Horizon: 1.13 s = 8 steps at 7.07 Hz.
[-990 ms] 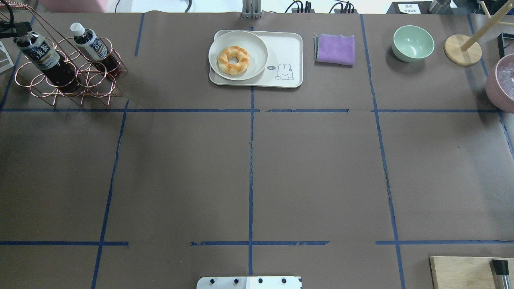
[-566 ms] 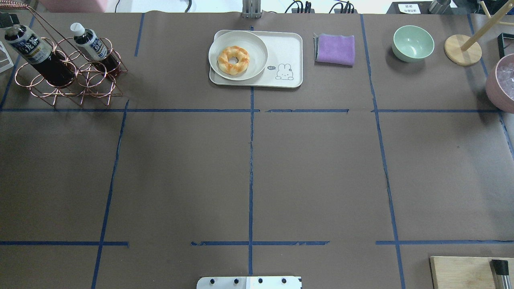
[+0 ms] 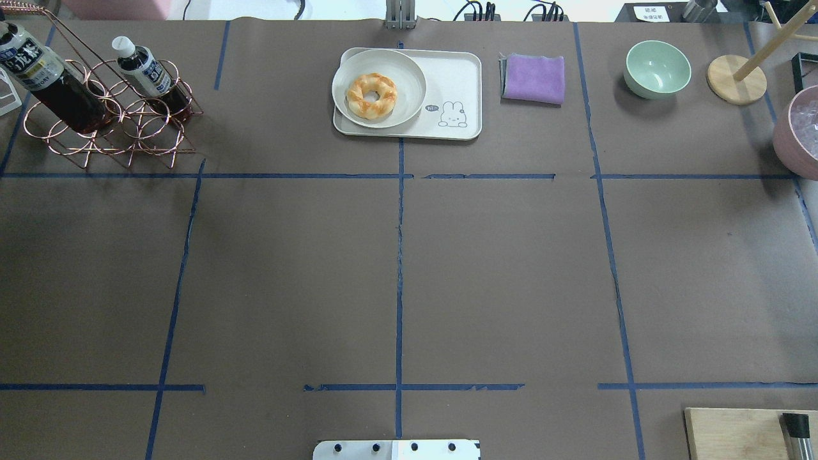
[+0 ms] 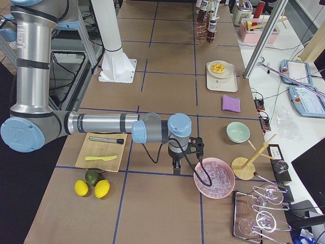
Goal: Place tea on tray
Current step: 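Grasp the dark tea bottle with the left gripper and lift it from the rack, then carry the tea bottle with the left gripper toward the table center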
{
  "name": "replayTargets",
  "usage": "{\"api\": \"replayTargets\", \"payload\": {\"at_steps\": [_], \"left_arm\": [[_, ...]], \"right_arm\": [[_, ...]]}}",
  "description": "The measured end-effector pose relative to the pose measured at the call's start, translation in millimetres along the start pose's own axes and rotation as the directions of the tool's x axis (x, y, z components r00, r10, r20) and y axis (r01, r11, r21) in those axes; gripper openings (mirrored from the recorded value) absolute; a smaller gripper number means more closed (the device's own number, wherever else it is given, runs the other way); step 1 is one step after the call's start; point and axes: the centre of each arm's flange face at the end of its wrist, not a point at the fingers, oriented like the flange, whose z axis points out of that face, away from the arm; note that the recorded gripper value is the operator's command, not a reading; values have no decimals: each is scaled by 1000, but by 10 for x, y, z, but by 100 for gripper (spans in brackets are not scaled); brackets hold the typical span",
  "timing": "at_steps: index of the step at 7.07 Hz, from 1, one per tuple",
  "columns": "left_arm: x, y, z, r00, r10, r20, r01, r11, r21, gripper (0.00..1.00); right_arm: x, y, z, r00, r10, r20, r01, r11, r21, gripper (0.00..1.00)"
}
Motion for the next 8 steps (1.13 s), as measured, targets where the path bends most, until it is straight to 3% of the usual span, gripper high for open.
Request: {"api": "replayTargets", "payload": {"at_steps": [2,4,5,8], "left_arm": [[243,-11,-270,999,29,-41,-27,999,39,3],[758,145,-337,991,79,-104,-74,996,54,3],[1109,291,-315,990,98,-105,-93,994,55,3],[2652,823,-210,990,137,14,-138,989,60,2]], "right_arm": [[0,0,0,1000,0,0,0,1000,0,100],[0,1,0,1000,0,0,0,1000,0,100],[0,0,0,1000,0,0,0,1000,0,100],[-4,3,2,1000,1,6,-1,1000,-1,100]]}}
